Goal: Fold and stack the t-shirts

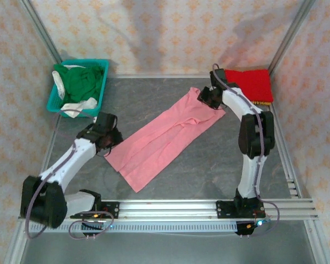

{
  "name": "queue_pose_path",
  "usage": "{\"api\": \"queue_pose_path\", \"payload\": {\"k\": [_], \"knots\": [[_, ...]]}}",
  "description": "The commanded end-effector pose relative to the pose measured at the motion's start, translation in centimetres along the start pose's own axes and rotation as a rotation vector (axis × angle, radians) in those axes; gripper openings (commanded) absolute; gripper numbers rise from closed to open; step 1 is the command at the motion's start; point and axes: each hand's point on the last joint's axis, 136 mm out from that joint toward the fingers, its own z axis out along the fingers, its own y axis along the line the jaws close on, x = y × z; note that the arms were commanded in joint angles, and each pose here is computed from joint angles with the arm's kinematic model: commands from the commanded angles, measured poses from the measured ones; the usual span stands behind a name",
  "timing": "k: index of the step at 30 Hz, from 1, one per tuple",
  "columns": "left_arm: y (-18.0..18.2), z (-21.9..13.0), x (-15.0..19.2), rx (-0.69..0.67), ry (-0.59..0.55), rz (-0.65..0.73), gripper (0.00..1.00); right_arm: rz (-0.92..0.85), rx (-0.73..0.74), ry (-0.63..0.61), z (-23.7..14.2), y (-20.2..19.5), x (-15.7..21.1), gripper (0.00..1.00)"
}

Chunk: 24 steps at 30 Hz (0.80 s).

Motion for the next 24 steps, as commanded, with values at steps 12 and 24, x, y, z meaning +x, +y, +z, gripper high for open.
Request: {"api": "queue_pose_path", "payload": {"k": [12, 24], "knots": [[-3.0, 7.0, -3.2, -0.022, 0.029, 0.097, 0.14, 0.161, -0.062, 0.043, 0.8, -2.5, 5.7, 0.3], [-1.2, 8.5, -1.5, -0.098, 0.077, 0.105, 0.13, 0.175, -0.16, 0.058, 3.4, -1.9, 6.7, 0.18]]}}
